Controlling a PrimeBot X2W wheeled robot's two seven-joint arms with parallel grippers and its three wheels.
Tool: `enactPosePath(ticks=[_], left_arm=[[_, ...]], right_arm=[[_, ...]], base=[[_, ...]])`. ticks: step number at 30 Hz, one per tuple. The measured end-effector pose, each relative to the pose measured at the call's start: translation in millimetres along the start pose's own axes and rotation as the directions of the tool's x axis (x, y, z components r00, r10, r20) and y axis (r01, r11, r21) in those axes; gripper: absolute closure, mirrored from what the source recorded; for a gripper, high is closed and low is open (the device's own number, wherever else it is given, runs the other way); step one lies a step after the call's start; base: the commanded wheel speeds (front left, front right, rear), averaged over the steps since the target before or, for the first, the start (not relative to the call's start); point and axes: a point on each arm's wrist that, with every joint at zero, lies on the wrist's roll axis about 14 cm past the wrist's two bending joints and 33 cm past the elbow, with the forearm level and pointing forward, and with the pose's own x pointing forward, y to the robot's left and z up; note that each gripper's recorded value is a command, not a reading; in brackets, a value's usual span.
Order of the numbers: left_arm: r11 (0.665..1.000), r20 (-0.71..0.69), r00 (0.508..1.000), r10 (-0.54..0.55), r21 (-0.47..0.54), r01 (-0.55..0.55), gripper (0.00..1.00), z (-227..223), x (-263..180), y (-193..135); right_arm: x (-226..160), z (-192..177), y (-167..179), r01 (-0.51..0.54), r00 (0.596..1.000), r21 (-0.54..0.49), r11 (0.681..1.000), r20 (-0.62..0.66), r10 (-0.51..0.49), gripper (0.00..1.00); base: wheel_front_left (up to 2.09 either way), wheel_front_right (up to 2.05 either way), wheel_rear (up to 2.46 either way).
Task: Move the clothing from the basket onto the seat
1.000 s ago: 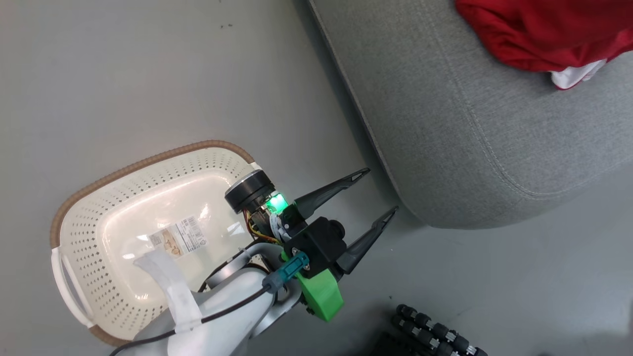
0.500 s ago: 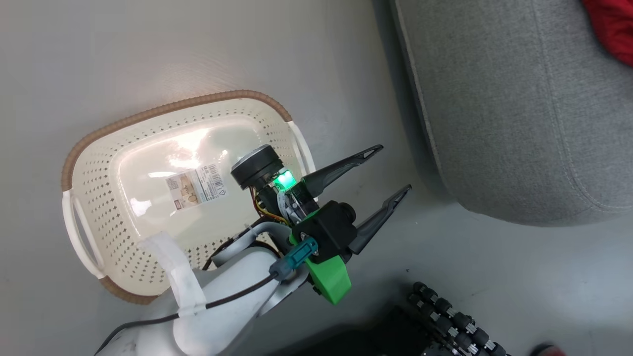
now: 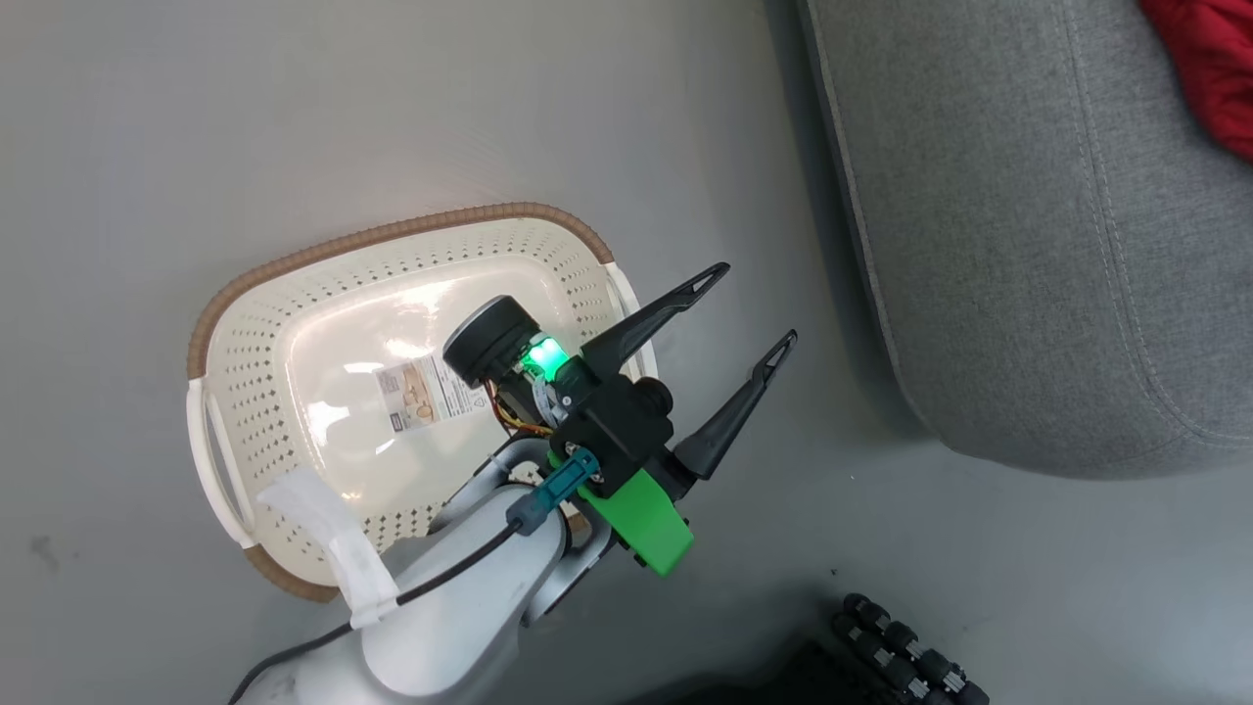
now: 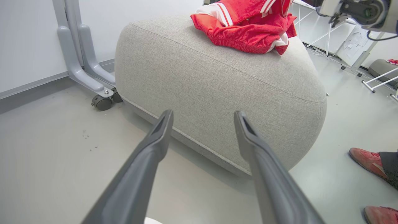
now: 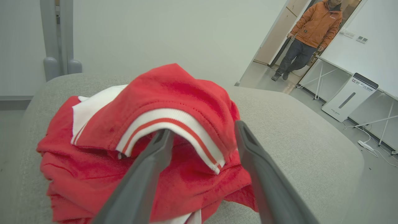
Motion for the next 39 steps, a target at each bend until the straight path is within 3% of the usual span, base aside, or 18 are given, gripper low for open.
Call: enactPosePath(ticks=[6, 10, 18, 25, 32, 39], left_arm=[[0.987, 0.042, 0.990, 0.132, -0.097, -0.127, 0.00, 22.5, -10.5, 3.2], [0.969, 0.049, 0.975, 0.216, -0.137, -0.208, 0.00, 35.4, -27.0, 6.3], [0.910, 0.147, 0.900, 0.410, -0.134, -0.392, 0.00, 83.3, -72.2, 18.6], [0.785, 0.199, 0.760, 0.619, -0.112, -0.610, 0.00, 103.3, -142.6, 27.7], [0.645, 0.268, 0.606, 0.749, -0.086, -0.759, 0.00, 120.7, -215.2, 22.2], [0.567, 0.373, 0.509, 0.776, -0.059, -0.822, 0.00, 145.2, -268.6, 4.4]], right_arm=[[-45.4, 17.0, 35.7, -0.119, 0.992, 0.009, 0.993, 0.036, 0.119, 0.00], [-72.1, 30.0, 65.9, -0.210, 0.977, 0.081, 0.974, 0.065, 0.205, 0.00], [-116.2, 56.5, 130.6, -0.411, 0.911, 0.248, 0.877, 0.133, 0.389, 0.00], [-158.2, 73.3, 166.5, -0.522, 0.852, 0.334, 0.785, 0.174, 0.493, 0.00], [-191.2, 94.5, 178.8, -0.592, 0.805, 0.359, 0.721, 0.237, 0.543, 0.00], [-219.3, 117.8, 184.0, -0.655, 0.756, 0.342, 0.674, 0.312, 0.576, 0.00]], base=[[0.00, 0.00, 0.00], [0.00, 0.00, 0.00], [0.00, 0.00, 0.00], [0.00, 0.00, 0.00], [0.00, 0.00, 0.00], [0.00, 0.00, 0.00]])
